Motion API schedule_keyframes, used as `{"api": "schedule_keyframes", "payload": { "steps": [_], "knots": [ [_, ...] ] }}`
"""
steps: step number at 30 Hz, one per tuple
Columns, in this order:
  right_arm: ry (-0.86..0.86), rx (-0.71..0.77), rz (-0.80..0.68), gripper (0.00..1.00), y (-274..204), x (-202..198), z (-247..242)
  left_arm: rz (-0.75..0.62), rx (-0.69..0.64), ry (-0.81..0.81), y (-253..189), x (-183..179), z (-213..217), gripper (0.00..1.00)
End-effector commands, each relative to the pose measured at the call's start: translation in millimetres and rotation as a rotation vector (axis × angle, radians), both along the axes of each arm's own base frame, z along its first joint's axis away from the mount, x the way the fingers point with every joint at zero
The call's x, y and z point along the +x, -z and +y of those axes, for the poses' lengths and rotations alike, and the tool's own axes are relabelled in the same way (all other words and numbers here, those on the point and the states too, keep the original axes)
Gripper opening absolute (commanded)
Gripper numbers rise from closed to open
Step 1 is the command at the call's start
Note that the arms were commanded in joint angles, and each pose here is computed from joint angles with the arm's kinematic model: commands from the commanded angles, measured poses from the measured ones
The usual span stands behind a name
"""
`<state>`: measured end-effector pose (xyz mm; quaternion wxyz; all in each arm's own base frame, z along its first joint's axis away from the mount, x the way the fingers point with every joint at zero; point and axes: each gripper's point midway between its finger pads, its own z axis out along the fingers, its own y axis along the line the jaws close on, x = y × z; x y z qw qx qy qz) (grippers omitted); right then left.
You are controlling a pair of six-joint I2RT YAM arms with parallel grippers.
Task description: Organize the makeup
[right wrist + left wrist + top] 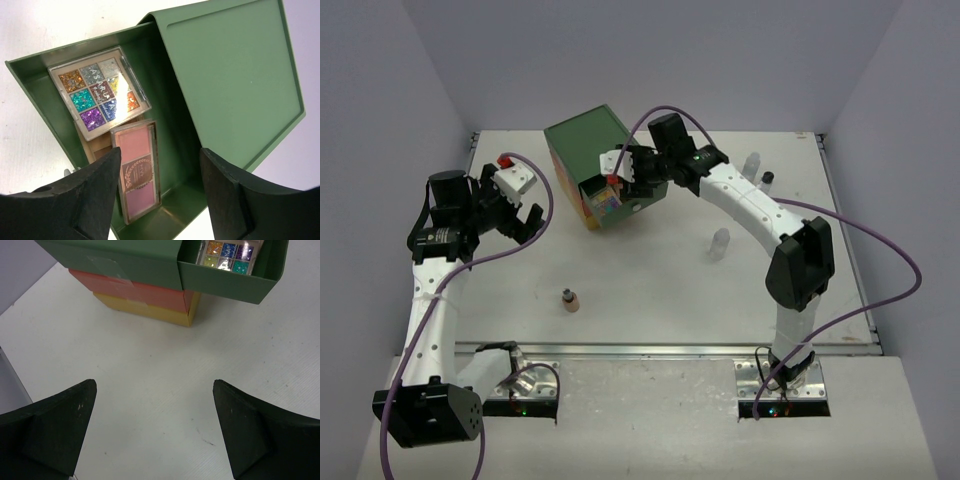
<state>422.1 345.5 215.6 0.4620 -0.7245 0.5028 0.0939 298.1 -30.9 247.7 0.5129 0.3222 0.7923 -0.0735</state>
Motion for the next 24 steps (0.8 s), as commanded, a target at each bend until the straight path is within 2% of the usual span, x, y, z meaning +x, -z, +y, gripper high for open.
{"api": "schedule_keyframes", "payload": {
  "steps": [1,5,7,9,11,14,19,24],
  "knots": [
    [0.007,0.098,-0.092,0.65,-50,7,10,-0.033,0.009,0.003,-6,3,2,1.00],
    [0.058,0.218,-0.092,0.65,-85,5,14,-0.036,0.002,0.003,-10,7,2,1.00],
    [0.109,0.364,-0.098,0.66,-131,-2,12,-0.041,-0.008,0.006,-14,10,0,1.00],
    [0.179,0.488,-0.030,0.66,-154,-11,8,-0.046,-0.024,0.011,-18,12,-2,1.00],
    [0.323,0.645,0.086,0.65,-168,-21,-6,-0.051,-0.045,0.018,-24,15,-4,1.00],
    [0.521,0.724,0.210,0.63,-144,-29,-28,-0.076,-0.068,0.029,-36,21,-7,1.00],
    [0.830,0.756,0.316,0.49,-87,-42,-64,-0.113,-0.120,0.027,-61,44,-10,1.00],
    [1.000,0.751,0.419,0.44,-20,-52,-71,-0.106,-0.181,-0.067,-80,91,-9,1.00]
  ]
}}
